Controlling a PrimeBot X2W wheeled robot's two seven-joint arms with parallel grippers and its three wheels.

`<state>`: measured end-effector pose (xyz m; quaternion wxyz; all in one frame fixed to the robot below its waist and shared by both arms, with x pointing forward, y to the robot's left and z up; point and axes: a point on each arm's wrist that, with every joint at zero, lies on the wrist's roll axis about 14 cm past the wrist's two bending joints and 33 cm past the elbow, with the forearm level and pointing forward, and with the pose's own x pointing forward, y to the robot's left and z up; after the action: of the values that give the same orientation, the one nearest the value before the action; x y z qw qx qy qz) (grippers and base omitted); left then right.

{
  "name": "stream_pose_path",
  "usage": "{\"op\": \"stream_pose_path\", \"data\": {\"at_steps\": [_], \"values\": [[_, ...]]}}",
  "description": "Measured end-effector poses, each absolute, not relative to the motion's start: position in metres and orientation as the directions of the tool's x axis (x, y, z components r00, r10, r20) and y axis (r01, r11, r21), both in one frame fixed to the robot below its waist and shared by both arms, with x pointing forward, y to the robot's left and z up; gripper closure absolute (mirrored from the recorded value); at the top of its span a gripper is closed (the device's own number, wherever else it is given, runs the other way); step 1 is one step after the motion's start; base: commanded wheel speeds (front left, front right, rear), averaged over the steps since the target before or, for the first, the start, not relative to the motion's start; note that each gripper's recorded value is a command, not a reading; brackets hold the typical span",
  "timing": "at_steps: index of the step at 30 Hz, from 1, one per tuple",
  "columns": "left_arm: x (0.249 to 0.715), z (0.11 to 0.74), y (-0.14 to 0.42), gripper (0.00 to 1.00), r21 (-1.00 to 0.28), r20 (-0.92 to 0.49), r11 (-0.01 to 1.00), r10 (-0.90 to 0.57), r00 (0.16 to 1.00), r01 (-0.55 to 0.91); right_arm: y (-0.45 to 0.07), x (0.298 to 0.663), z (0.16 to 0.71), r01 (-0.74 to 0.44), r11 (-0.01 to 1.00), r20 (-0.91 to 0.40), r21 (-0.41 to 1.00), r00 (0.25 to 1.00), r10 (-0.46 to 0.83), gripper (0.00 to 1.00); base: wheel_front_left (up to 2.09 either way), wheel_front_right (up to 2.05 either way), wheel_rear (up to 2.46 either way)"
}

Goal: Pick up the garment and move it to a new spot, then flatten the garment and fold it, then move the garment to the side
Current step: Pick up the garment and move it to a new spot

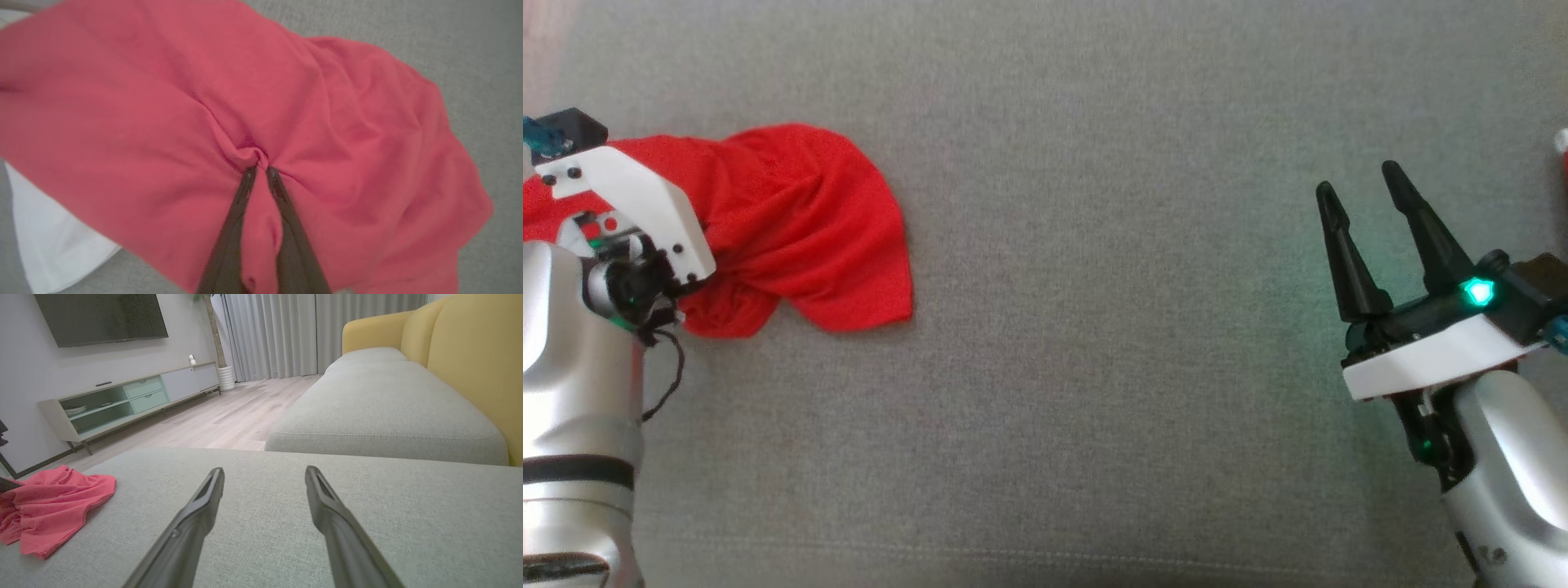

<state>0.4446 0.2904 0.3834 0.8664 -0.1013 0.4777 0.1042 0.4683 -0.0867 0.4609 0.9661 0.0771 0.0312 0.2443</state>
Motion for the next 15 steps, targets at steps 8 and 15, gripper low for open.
{"op": "stream_pose_path", "data": {"at_steps": [8, 15], "values": [[0.471, 0.46, 0.278, 1.0, -0.021, -0.684, 0.994, 0.064, 0.727, -0.107, -0.084, 0.453, 0.5, -0.467, 0.872, 0.052, 0.144, 0.884, 0.465, 0.0, 0.0, 0.0, 0.0], [0.492, 0.555, 0.227, 1.0, 0.043, -0.484, 0.995, -0.057, 0.873, 0.089, -0.095, 0.42, 0.514, -0.427, 0.892, 0.075, 0.148, 0.904, 0.421, 0.0, 0.0, 0.0, 0.0]]}}
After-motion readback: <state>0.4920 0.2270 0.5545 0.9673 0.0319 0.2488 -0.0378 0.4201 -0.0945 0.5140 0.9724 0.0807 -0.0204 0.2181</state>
